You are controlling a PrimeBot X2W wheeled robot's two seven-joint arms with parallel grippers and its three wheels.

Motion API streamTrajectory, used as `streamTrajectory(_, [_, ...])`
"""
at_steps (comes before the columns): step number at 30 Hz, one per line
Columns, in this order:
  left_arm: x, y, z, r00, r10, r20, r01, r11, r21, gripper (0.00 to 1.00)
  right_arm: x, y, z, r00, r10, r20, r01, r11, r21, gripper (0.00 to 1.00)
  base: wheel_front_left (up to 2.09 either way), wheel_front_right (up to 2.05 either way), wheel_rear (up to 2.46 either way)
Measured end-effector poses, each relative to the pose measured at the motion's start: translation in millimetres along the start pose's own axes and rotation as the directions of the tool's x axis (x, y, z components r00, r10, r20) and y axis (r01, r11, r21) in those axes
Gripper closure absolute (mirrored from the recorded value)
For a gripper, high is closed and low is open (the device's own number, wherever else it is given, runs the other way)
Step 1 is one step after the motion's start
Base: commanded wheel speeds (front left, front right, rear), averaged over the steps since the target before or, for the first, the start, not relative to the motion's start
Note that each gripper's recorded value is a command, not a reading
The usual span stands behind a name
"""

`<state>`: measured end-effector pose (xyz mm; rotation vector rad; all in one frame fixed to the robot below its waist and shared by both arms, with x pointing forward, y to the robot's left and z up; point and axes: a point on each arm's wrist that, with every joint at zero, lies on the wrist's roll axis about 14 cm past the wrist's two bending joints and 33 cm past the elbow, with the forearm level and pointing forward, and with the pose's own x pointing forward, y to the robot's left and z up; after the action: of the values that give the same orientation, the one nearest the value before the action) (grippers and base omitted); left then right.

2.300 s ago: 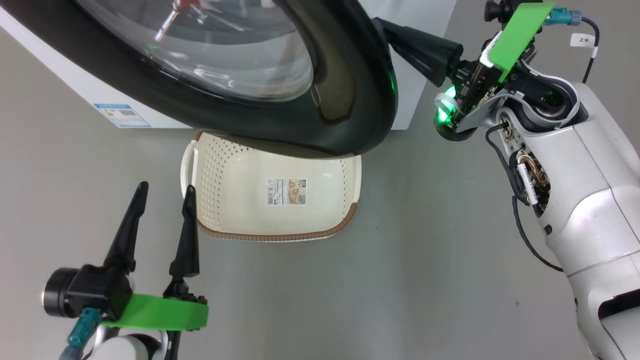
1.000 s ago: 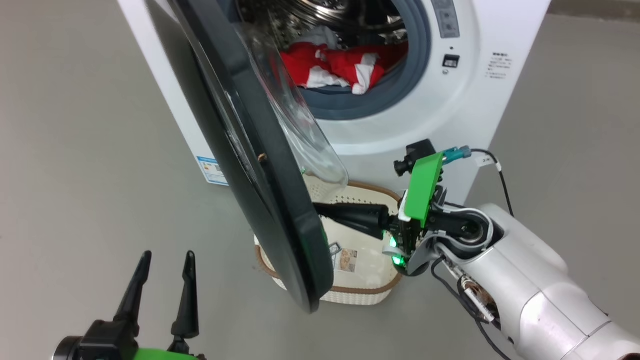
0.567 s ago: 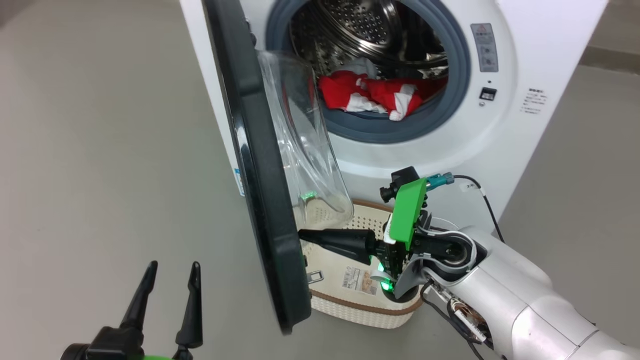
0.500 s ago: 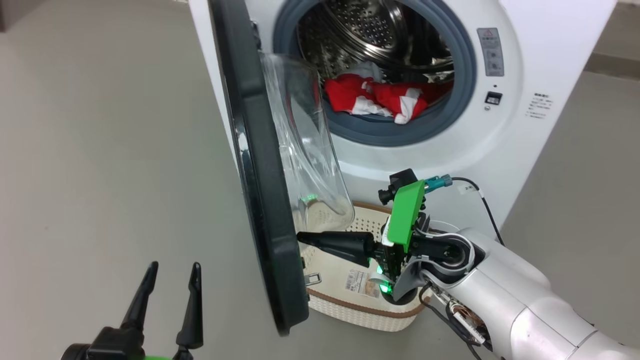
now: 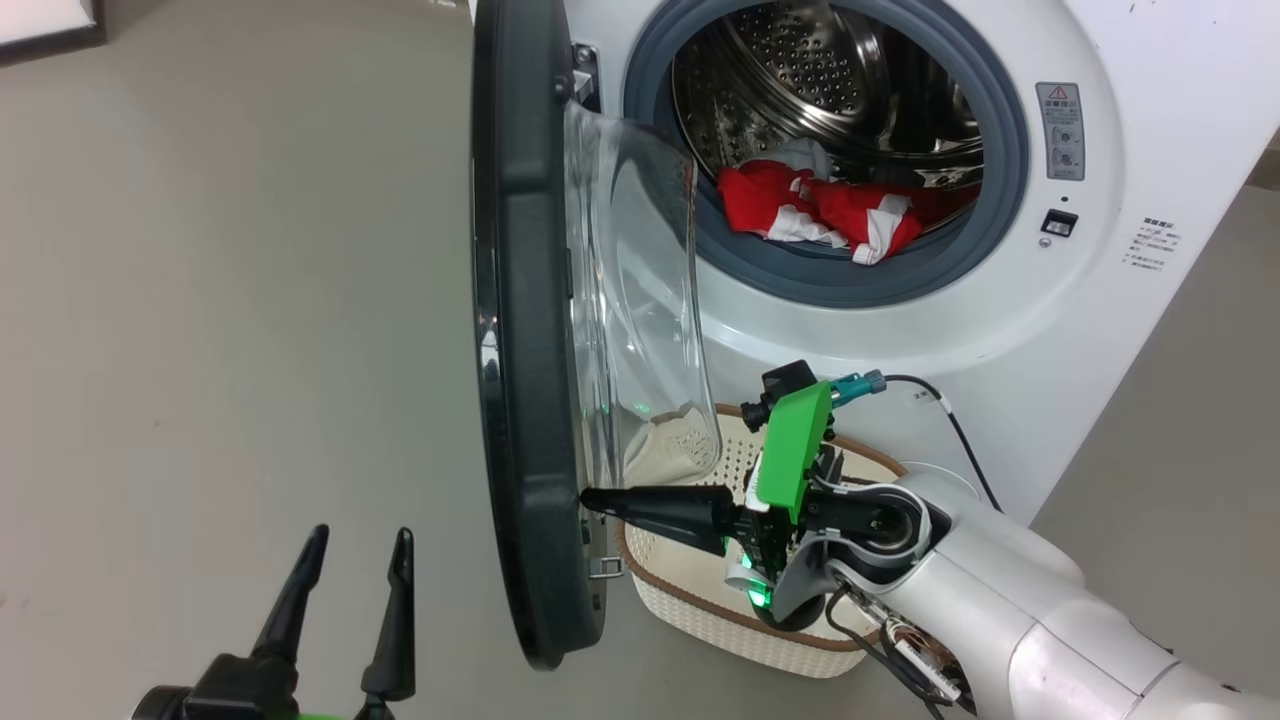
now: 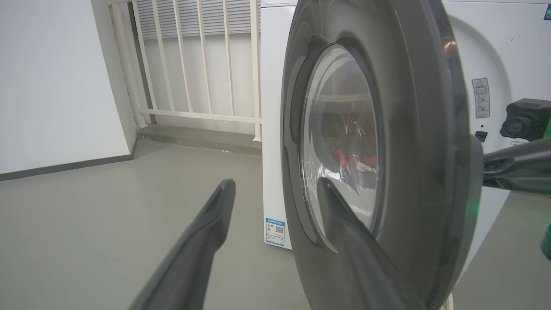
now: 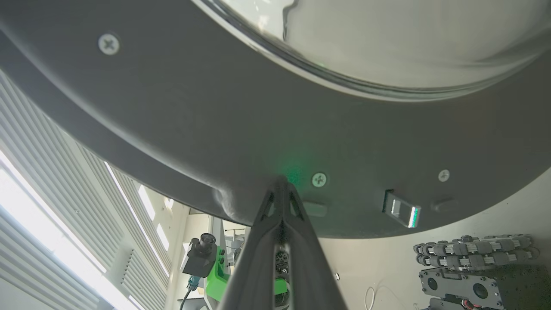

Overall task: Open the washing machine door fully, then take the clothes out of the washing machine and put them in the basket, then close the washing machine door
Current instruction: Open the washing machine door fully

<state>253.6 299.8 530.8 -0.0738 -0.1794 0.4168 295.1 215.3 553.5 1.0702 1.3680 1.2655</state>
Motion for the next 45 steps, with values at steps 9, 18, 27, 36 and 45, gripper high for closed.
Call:
streamTrajectory(9, [0, 3, -1, 1.0, 0.016, -0.004, -0.016, 1.0, 0.001, 0.0, 4, -3, 4, 1.0, -0.014, 0.009, 0.014, 1.0, 0.001, 1.0, 0.0, 0.0, 0.0])
streamTrajectory(18, [0, 2, 1, 1.0, 0.018, 0.003, -0.017, 1.0, -0.006, 0.0, 0, -7, 18, 0.993, -0.052, 0.103, 0.056, 0.998, -0.039, 0.0, 0.0, 0.0, 0.0])
streamTrajectory(27, [1, -1, 1, 1.0, 0.004, 0.009, -0.004, 0.999, -0.032, 0.0, -32, -25, 46, 0.923, -0.118, 0.366, 0.227, 0.935, -0.272, 0.0, 0.0, 0.0, 0.0])
streamTrajectory(36, [3, -8, 0, 1.0, -0.017, 0.011, 0.017, 0.998, -0.056, 0.0, -82, -38, 69, 0.763, -0.051, 0.644, 0.469, 0.729, -0.498, 0.0, 0.0, 0.0, 0.0])
streamTrajectory(45, [0, -13, -6, 0.999, -0.035, -0.009, 0.035, 0.998, -0.051, 0.0, -132, -40, 97, 0.616, 0.001, 0.788, 0.617, 0.621, -0.483, 0.0, 0.0, 0.0, 0.0])
